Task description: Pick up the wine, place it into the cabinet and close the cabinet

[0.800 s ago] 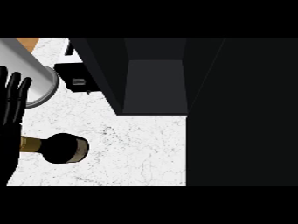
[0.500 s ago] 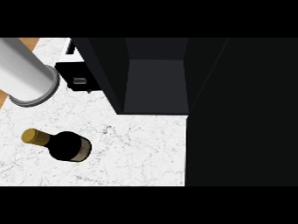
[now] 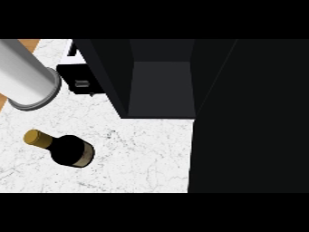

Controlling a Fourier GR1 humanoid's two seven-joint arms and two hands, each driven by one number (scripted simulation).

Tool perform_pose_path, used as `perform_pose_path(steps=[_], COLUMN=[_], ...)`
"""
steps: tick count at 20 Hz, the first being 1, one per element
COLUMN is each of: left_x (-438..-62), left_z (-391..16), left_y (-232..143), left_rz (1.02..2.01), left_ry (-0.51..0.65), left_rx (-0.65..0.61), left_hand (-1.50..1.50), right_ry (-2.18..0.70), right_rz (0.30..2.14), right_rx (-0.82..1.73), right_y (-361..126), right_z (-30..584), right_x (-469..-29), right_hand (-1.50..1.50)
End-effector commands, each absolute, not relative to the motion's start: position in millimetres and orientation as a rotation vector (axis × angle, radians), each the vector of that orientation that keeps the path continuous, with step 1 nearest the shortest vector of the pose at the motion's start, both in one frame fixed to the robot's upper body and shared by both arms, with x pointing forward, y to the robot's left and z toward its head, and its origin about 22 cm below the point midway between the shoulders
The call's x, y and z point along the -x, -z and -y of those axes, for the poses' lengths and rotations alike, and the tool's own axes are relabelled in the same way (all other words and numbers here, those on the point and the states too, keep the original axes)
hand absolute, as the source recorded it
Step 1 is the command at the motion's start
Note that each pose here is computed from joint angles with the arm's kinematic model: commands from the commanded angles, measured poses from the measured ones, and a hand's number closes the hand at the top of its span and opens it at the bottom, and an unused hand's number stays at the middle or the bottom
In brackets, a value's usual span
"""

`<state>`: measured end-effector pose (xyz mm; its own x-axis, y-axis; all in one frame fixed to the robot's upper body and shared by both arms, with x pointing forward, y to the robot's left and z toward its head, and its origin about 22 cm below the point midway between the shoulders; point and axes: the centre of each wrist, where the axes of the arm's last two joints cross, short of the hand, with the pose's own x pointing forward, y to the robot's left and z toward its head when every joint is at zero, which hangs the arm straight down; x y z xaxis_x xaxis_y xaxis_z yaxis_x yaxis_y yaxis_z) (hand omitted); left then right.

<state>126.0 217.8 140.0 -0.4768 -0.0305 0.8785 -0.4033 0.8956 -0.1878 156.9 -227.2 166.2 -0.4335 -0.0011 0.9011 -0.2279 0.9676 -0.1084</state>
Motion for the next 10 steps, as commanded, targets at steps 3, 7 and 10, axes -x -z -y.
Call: perform_pose_path(steps=[3,7,10], left_x=[-96,-91,-98], left_z=[-196,-203,-197], left_y=[-164,-174,-173], left_rz=[2.019,2.030,2.010], left_ry=[-0.528,-0.538,-0.548], left_rx=[-0.301,-0.335,-0.315], left_hand=[-1.50,-1.50,-1.50], right_ry=[-0.280,-0.265,-0.273], right_rz=[2.001,2.004,1.989], right_rx=[-0.195,-0.187,-0.191], right_y=[-199,-216,-221], right_z=[224,212,215], right_x=[-133,-132,-134], right_hand=[-1.50,-1.50,-1.50])
